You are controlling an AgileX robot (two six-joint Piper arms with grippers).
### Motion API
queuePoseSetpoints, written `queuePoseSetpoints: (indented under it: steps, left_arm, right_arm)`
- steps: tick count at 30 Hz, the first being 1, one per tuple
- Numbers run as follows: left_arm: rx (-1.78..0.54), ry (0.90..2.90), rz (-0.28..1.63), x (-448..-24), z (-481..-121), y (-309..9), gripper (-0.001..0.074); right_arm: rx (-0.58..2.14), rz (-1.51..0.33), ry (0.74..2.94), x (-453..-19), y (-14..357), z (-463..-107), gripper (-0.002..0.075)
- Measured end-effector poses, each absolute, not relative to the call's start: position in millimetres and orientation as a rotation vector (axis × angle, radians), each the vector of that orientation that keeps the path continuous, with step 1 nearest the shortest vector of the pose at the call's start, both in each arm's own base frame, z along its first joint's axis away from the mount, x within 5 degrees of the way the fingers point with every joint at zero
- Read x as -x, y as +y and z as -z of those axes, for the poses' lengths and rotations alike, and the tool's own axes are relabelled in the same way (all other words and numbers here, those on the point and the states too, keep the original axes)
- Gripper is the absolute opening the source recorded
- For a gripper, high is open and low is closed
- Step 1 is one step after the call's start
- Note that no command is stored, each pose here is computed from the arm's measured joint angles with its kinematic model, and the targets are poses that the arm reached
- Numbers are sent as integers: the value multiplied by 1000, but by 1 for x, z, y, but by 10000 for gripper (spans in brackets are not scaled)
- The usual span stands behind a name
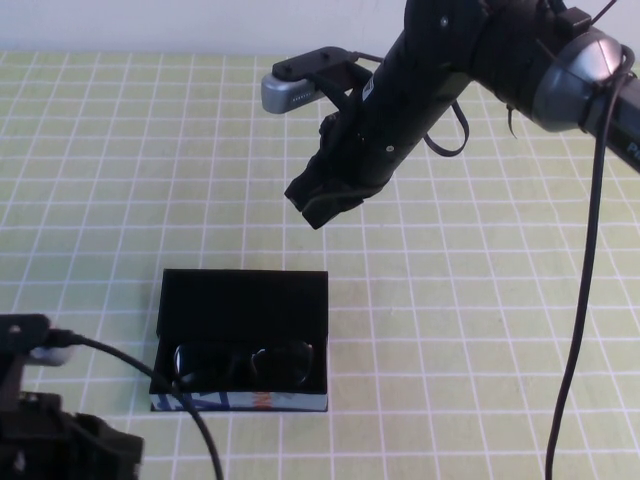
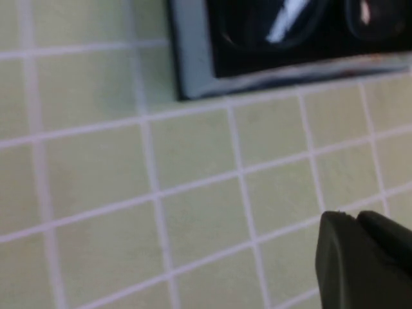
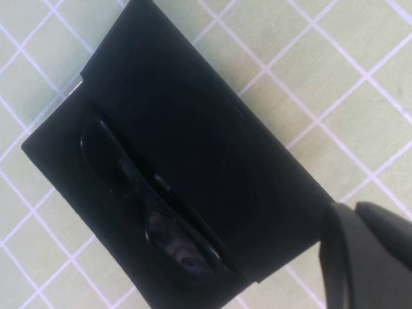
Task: Return glasses to glasses case
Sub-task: Place the glasses in the glasses case, then close the glasses case
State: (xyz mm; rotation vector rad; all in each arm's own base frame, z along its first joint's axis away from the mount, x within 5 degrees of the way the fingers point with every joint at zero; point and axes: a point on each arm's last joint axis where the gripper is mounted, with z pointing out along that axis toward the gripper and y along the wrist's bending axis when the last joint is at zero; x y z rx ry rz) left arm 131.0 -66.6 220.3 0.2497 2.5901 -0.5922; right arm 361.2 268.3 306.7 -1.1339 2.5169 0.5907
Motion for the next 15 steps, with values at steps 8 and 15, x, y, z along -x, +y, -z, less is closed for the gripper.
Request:
queuePoseSetpoints:
  steps: [8, 15]
  left_arm:
    - [-482, 2582, 919, -161, -188, -98, -4]
    - [-480, 2589, 927, -182, -157, -104, -4]
  right_arm:
    - [1098, -602, 2538, -361, 268, -307, -11]
    - [1068, -621, 2562, -362, 270, -303, -11]
